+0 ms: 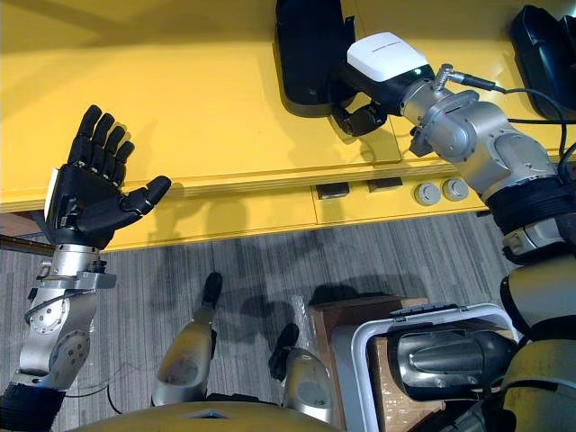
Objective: Walk over and take three plastic housings, then place them on the shelf
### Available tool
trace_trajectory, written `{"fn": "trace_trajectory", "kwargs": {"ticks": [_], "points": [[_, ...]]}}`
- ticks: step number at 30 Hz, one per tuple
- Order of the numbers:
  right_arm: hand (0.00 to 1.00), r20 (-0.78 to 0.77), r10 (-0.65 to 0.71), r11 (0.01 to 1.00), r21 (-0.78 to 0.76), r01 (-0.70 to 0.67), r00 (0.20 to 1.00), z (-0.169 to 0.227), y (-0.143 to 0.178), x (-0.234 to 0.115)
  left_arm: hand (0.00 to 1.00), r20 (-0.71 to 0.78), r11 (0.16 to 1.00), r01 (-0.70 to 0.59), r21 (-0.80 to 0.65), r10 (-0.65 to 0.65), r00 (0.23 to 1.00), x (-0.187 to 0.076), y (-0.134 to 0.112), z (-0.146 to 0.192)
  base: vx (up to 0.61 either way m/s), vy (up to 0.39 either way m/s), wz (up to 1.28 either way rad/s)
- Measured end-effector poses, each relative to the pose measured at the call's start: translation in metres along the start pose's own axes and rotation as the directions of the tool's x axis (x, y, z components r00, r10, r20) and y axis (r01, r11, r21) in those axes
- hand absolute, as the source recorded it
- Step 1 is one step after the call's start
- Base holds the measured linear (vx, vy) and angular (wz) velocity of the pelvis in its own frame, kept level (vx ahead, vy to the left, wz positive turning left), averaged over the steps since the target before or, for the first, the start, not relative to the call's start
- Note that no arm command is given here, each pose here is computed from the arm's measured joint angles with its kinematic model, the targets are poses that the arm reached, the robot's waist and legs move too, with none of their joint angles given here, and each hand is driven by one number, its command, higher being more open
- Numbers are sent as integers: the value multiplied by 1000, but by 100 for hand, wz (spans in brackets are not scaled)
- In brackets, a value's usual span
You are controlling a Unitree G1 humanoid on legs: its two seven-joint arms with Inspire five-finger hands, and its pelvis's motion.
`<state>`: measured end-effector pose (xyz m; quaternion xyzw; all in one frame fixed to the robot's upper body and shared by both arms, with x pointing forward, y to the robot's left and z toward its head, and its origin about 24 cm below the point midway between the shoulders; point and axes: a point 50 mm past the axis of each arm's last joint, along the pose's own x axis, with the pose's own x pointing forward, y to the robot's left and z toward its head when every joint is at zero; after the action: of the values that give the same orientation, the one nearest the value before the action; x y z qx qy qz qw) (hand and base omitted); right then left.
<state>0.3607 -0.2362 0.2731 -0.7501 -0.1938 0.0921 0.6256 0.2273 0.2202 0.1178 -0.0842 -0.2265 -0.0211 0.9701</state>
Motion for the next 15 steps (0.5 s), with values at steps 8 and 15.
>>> {"fn": "trace_trajectory", "kwargs": {"ticks": [8, 15], "points": [[100, -7, 51, 999, -3, -51, 999, -2, 11, -5, 100, 2, 1000, -4, -18, 4, 1000, 0, 1, 0, -2, -20, 0], [100, -13, 52, 999, -10, -52, 999, -4, 10, -6, 100, -1, 1000, 7, -19, -7, 1000, 0, 0, 0, -1, -4, 0]]}}
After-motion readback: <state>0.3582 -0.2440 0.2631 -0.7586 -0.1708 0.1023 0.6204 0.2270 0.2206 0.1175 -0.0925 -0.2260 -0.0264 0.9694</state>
